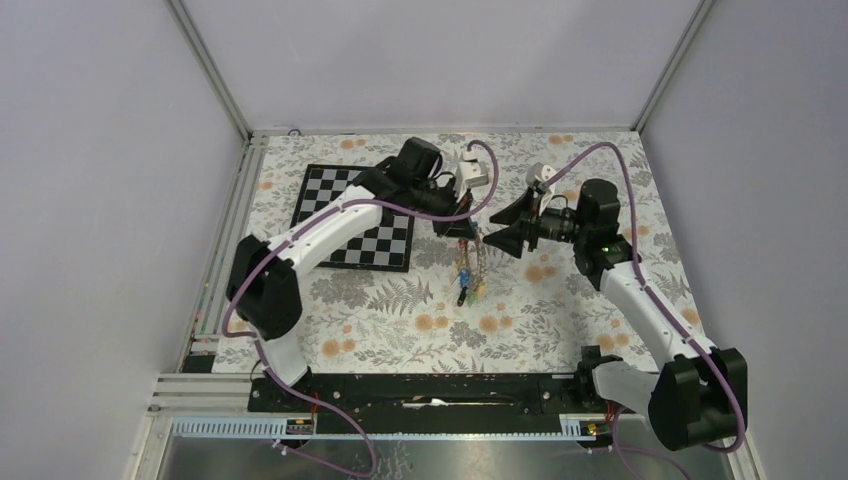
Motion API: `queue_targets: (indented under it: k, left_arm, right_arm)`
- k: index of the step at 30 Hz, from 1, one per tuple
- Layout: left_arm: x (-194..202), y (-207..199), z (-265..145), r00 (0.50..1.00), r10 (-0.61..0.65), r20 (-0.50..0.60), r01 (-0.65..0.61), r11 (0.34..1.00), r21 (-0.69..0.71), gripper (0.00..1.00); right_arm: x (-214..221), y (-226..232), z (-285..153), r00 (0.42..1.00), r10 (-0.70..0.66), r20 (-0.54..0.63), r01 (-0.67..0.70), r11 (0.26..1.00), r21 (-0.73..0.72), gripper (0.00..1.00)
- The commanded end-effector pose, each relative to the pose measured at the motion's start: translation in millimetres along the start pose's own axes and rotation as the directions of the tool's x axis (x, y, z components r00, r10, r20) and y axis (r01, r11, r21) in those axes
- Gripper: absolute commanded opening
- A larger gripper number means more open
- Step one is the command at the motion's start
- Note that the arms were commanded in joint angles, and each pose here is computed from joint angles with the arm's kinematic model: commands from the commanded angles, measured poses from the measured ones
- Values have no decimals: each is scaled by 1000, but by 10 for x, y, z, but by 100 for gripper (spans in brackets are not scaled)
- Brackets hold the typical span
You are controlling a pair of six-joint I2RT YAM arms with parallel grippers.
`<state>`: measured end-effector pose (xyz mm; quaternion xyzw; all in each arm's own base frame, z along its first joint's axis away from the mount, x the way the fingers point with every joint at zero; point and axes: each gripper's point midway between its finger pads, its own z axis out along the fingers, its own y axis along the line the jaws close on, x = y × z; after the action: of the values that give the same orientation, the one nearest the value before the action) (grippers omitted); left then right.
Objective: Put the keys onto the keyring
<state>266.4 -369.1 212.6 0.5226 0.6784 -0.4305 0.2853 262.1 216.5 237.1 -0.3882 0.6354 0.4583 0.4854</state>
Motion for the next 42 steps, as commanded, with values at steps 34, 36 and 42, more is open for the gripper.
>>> queue_targets:
  k: [34, 36, 42]
  left_arm:
    - [2120, -268, 340, 841, -322, -434, 326, 943, -68, 0]
    - [2257, -302, 311, 816, -337, -470, 342, 937, -78, 0]
    - [2490, -411, 233, 759, -359, -543, 379, 922, -80, 7]
  right_arm:
    - [323, -358, -669, 982, 24, -186, 44, 934, 356, 69]
    - [337, -359, -678, 982, 25, -187, 44, 933, 358, 69]
    - [361, -381, -689, 981, 26, -192, 47, 930, 365, 70]
